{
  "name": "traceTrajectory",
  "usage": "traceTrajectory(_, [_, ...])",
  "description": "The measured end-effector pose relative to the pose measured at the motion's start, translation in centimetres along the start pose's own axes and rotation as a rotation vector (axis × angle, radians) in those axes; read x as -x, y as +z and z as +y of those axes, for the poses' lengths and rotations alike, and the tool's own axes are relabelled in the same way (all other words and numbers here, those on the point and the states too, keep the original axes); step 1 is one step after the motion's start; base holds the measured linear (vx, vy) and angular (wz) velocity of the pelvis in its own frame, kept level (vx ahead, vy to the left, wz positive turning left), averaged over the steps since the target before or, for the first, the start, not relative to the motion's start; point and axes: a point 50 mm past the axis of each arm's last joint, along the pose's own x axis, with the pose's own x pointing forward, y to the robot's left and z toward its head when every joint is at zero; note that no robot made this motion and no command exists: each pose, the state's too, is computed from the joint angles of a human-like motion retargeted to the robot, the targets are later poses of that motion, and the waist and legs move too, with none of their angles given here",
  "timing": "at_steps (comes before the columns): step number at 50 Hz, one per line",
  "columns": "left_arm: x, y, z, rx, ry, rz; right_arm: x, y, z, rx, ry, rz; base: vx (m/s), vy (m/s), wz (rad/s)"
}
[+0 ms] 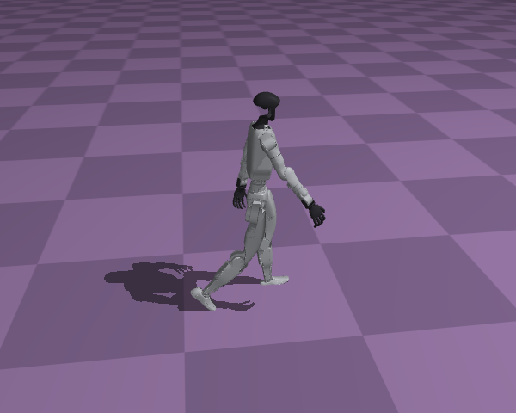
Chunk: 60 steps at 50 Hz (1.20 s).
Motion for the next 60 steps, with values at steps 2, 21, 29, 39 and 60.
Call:
traceTrajectory(2, [0.6,7.3,-2.0,-0.099,-0.010,-0.168,1.1,-8.2,4.6,0.033,0.165,0.220,0.79,0.31,1.12])
traceTrajectory(21, [40.9,39.9,-8.4,-0.561,-0.007,-1.709,31.6,-38.8,12.3,-0.203,0.633,1.276,0.74,-0.04,1.06])
traceTrajectory(29, [38.8,38.2,-6.1,-0.259,-0.140,-1.834,20.4,-33.6,12.8,-0.209,0.381,1.049,0.89,-0.42,0.02])
traceTrajectory(39, [4.8,17.5,-1.4,-0.019,0.027,-0.551,0.8,-7.5,0.3,-0.114,-0.112,0.253,0.75,-0.15,-0.98])
traceTrajectory(60, [3.0,-15.7,1.5,-0.016,-0.134,0.402,11.3,21.4,-19.8,-0.542,-0.472,-0.734,0.76,0.15,-0.87])
